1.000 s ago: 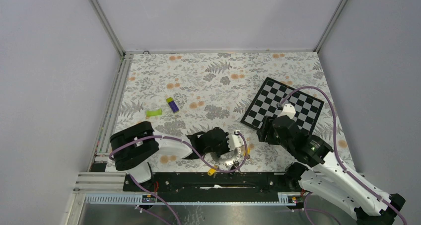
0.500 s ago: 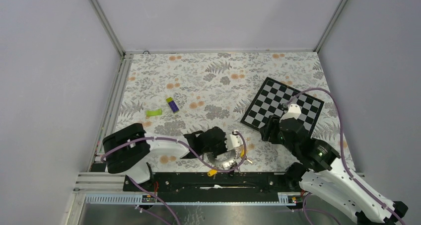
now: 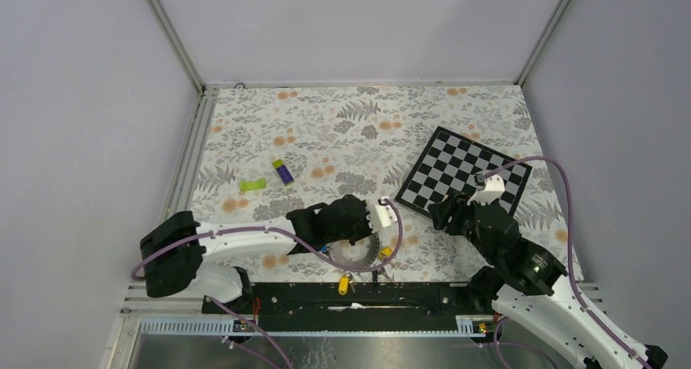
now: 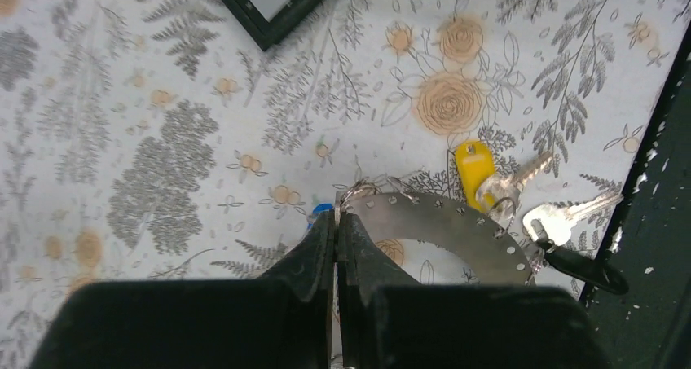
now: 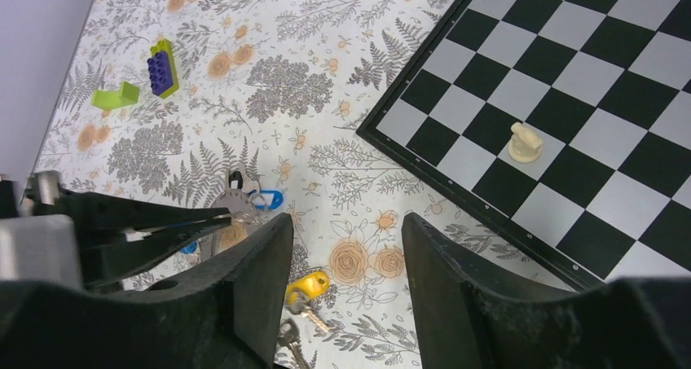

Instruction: Remove the keys from the keyring

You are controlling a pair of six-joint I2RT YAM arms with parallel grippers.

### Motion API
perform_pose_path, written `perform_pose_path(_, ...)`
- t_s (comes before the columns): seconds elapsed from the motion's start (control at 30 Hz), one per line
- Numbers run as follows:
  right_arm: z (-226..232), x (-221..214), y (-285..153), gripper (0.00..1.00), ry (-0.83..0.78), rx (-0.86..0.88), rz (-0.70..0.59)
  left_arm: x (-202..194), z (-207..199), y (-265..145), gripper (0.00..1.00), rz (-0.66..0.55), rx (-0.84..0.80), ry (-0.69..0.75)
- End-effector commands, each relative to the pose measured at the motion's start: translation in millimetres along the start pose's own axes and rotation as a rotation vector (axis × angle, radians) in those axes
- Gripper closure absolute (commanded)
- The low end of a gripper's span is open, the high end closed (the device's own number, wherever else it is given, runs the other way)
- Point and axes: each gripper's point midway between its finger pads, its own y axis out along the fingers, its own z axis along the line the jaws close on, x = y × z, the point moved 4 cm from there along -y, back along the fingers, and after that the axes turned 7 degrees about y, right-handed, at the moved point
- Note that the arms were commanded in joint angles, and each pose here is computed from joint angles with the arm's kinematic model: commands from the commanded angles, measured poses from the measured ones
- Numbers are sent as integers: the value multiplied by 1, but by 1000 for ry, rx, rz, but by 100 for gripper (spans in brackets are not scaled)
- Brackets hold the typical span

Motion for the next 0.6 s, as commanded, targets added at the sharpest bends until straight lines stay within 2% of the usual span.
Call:
perform_pose_path(0.0, 9, 13, -1, 41, -14, 76, -81, 44, 27, -29, 100, -131, 97, 16)
perform_pose_path(0.13, 12, 17, -6, 41, -20, 132, -128, 58, 41, -50, 100, -192, 174, 2)
perform_pose_path(0.27, 24, 12, -10, 42, -55, 264, -124, 76, 53, -76, 100, -255, 221, -4)
perform_pose_path(0.4, 45, 8, -15, 42, -88, 464, -151, 96, 58, -100, 100, -309, 203, 10)
perform_pose_path(0.57, 79, 9, -31, 43, -176, 779, -257, 125, 61, -136, 100, -421, 162, 34)
